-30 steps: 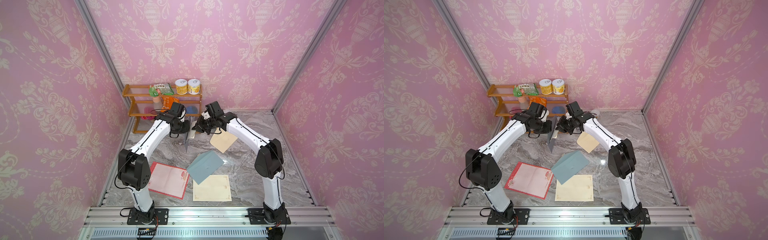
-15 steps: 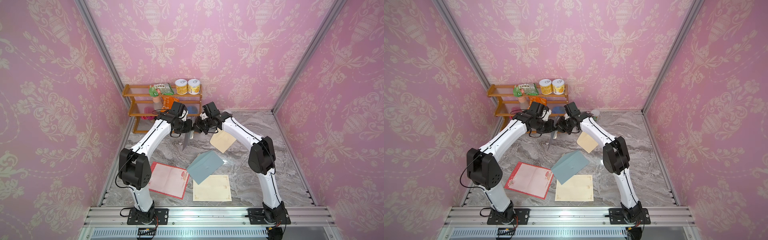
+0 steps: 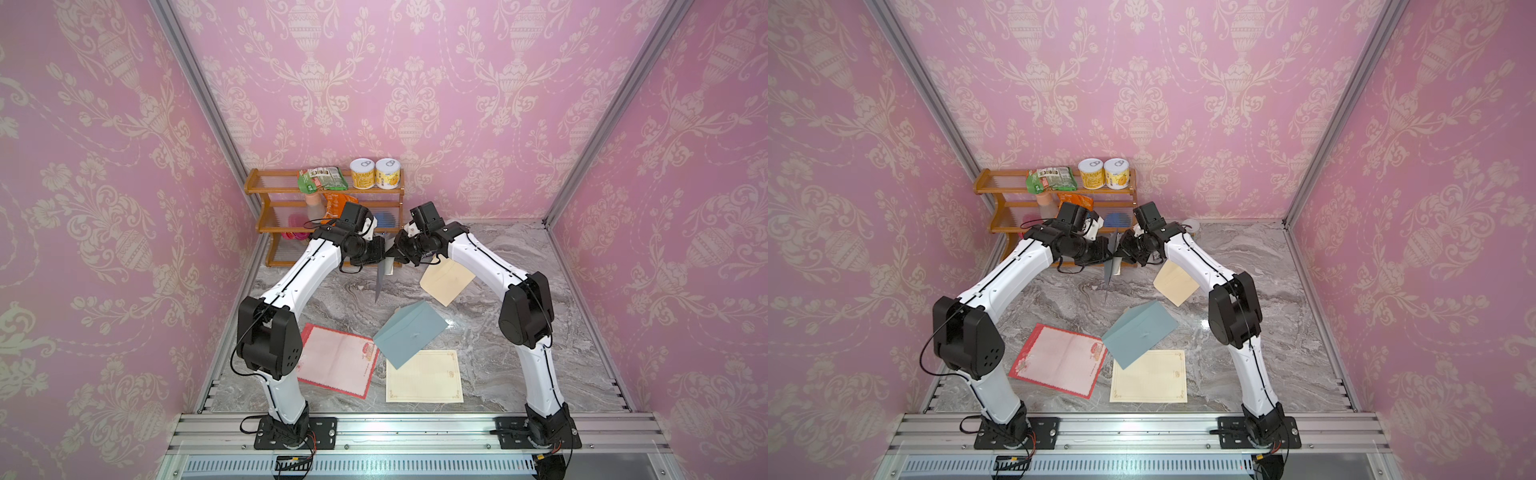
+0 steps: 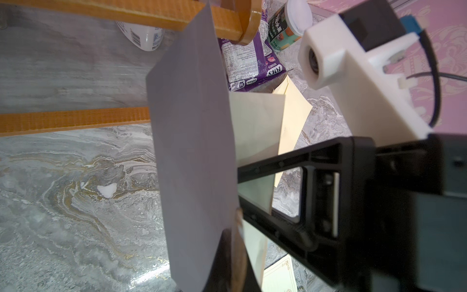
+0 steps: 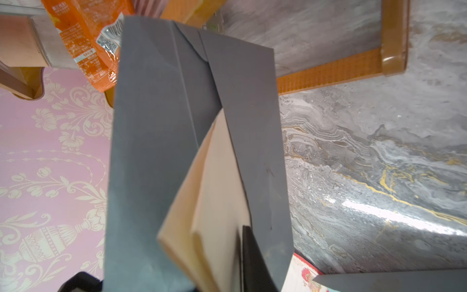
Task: Fold the letter paper in half and place it into the envelope
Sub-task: Place the letter paper in the envelope.
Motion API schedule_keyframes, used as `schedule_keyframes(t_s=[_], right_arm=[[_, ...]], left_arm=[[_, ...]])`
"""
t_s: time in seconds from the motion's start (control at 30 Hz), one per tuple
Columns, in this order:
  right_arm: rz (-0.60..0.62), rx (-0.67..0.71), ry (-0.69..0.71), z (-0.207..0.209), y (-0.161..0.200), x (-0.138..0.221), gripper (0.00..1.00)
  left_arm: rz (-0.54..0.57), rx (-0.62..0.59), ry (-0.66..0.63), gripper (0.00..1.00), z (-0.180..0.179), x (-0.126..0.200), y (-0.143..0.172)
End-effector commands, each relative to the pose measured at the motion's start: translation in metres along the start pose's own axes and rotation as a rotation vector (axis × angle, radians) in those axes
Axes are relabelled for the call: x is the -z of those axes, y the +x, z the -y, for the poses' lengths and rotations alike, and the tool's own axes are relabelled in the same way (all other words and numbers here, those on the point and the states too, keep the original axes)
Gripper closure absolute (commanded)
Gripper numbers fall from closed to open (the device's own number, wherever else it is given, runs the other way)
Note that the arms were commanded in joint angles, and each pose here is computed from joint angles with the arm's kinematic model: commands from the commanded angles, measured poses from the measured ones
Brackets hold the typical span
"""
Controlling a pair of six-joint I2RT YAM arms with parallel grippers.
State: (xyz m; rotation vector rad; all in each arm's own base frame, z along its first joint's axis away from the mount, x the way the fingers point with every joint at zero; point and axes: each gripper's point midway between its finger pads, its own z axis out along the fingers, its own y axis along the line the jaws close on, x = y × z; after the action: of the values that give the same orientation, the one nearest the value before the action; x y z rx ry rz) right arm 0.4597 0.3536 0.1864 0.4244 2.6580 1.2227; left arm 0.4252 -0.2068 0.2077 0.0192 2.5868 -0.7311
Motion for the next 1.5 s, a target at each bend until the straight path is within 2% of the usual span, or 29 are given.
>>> schedule_keyframes(t_s=[0.0,0.17,0.3,0.73,1.47], right_arm=[[0.052,0.045,-0.067,-0.020,-0.006,0.036,0.67],[0.057,0.028,-0.123,-0.020,-0.008,0.044,0.28],[0.051,0.030,-0.141,-0.021,-0.007,0.043,0.01],[0.003,0.016,-0.147,-0.020,-0.005,0.018,0.00],[-0.040,-0.091,-0.059,0.045,-0.006,-0.019,0.00]], left_arm=[[-0.022,0.015,0.021,1.00,-0.010,-0.002,0.001],[-0.030,0.022,0.057,1.00,-0.015,-0.001,0.000],[-0.042,0.017,0.096,1.00,-0.012,-0.003,0.001],[-0.065,0.011,0.137,1.00,-0.010,-0.002,0.006],[0.008,0.070,0.261,1.00,0.020,0.013,-0.023]])
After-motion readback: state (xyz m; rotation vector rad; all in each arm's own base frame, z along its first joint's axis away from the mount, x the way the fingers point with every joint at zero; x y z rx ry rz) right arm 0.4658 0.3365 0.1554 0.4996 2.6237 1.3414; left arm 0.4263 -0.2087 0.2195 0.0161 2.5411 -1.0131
